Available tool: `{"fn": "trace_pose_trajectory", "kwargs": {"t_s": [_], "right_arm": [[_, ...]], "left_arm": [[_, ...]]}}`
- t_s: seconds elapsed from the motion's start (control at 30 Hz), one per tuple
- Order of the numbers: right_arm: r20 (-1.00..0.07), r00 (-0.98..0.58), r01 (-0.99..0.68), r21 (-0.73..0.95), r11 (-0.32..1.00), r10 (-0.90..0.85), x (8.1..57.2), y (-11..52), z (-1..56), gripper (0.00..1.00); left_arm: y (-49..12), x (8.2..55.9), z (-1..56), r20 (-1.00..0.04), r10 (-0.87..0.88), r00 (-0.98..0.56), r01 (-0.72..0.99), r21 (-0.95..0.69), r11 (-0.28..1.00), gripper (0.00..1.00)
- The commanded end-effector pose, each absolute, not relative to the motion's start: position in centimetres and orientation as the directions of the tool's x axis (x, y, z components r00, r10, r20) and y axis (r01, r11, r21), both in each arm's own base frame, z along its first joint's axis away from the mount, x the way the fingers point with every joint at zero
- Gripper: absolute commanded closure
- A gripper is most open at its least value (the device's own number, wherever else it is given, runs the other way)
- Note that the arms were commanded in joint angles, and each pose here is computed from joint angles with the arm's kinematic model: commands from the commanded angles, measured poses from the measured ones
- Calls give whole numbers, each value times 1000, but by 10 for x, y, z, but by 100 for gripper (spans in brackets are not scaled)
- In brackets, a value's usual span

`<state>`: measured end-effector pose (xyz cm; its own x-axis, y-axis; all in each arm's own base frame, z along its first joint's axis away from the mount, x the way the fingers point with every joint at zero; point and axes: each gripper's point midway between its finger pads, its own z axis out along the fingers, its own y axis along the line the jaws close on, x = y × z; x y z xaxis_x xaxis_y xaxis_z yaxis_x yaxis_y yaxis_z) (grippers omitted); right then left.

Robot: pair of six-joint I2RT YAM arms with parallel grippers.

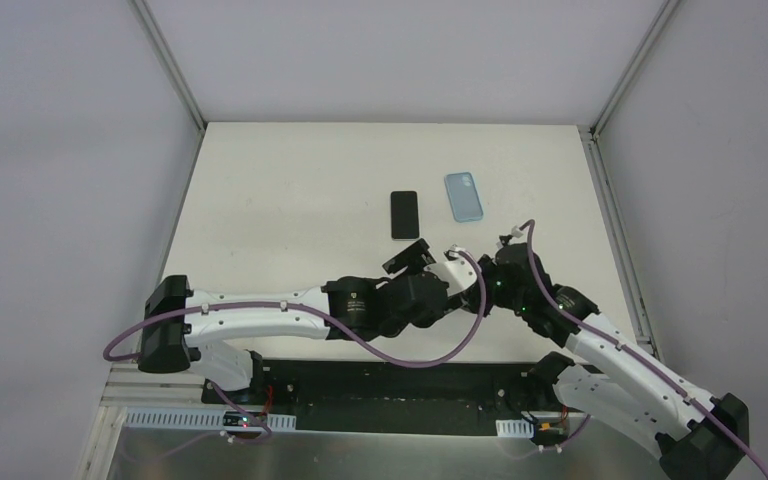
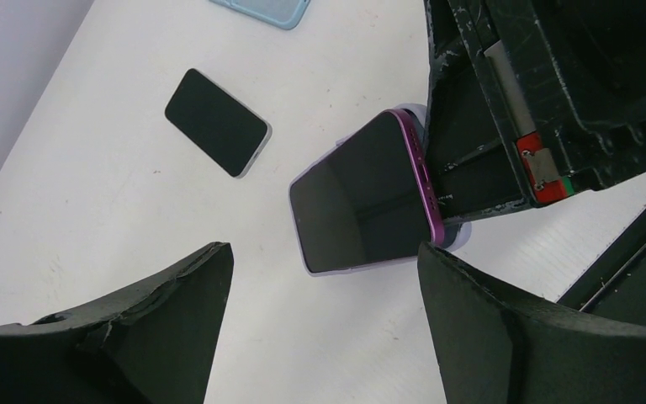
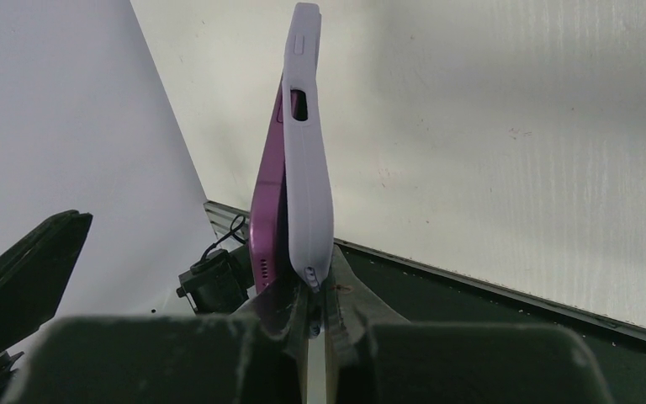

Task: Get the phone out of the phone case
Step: Remove the phone case from the phone.

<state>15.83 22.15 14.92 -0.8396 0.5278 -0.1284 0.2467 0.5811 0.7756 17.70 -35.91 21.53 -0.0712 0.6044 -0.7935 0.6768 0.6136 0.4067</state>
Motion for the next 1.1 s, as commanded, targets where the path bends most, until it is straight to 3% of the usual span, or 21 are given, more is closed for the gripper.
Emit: {"fn": "trace_pose_trajectory", "kwargs": {"t_s": [0.0, 0.4, 0.83, 1.07], "right_arm": [[-148, -827, 171, 852, 494, 542, 172, 235, 195, 100], [-140, -833, 162, 863, 479, 535, 170, 238, 203, 100], [-134, -834, 164, 866, 472, 536, 168, 237, 202, 100], [-134, -832, 164, 868, 469, 539, 167, 236, 202, 100]], "left_arm": [[-352, 172, 232, -815, 578, -51, 664, 404, 629, 18], [-367, 165, 214, -775, 631, -33, 701, 432, 568, 22], [-365, 180, 226, -770, 637, -29, 615, 488, 619, 34], [-365, 179, 233, -781, 624, -23, 620, 479, 622, 30]]}}
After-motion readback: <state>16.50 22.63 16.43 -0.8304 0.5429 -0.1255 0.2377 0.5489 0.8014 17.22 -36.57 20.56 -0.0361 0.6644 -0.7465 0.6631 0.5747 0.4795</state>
